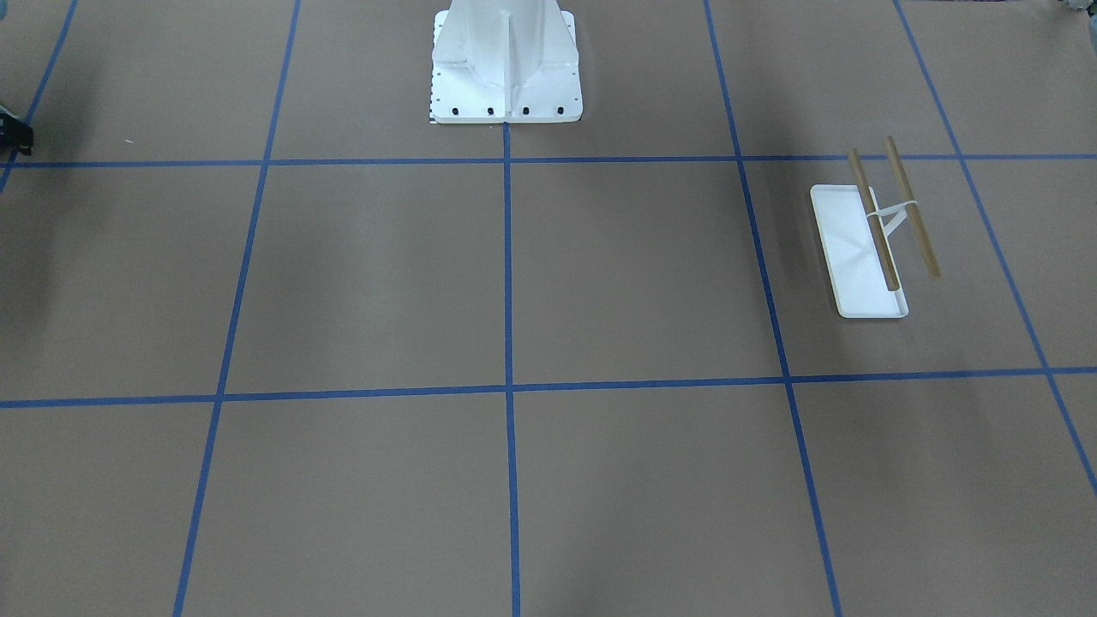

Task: Hang towel on rack

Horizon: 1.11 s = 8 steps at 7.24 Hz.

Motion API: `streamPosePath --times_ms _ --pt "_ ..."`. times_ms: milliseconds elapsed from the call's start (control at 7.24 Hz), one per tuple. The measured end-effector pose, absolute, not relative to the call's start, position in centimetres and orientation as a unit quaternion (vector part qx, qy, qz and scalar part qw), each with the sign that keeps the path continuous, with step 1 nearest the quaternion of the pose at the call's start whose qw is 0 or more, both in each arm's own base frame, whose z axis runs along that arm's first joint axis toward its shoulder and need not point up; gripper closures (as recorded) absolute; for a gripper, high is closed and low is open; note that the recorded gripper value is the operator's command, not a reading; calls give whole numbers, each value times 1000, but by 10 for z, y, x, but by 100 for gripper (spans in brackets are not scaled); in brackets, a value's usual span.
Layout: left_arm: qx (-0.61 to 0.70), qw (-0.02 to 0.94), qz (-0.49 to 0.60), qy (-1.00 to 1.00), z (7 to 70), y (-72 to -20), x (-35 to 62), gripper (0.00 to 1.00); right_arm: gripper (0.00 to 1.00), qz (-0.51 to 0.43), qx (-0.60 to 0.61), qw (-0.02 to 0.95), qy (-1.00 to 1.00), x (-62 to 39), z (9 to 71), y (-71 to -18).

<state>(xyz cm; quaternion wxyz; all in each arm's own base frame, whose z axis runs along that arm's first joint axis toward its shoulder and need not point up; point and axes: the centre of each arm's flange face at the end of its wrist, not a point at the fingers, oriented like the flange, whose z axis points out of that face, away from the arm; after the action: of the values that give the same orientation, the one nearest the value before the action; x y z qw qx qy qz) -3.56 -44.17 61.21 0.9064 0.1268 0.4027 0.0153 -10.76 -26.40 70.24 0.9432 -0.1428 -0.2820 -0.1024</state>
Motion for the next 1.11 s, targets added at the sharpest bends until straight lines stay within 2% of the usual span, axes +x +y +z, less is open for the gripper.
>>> streamPosePath --times_ms 276,691,829,967,1105 --pt "128 906 16 402 611 -442 -36 2 37 -110 -162 942 -274 -113 717 -256" --pt "134 905 18 403 604 -447 -35 2 37 -118 -177 941 -263 -115 731 -248" --pt "136 905 18 403 603 -448 -35 2 40 -123 -181 940 -260 -117 733 -246" --pt "137 905 18 402 602 -448 -35 2 52 -126 -184 940 -258 -118 734 -243" --pt "137 905 18 402 601 -448 -35 2 76 -127 -187 940 -256 -117 736 -241"
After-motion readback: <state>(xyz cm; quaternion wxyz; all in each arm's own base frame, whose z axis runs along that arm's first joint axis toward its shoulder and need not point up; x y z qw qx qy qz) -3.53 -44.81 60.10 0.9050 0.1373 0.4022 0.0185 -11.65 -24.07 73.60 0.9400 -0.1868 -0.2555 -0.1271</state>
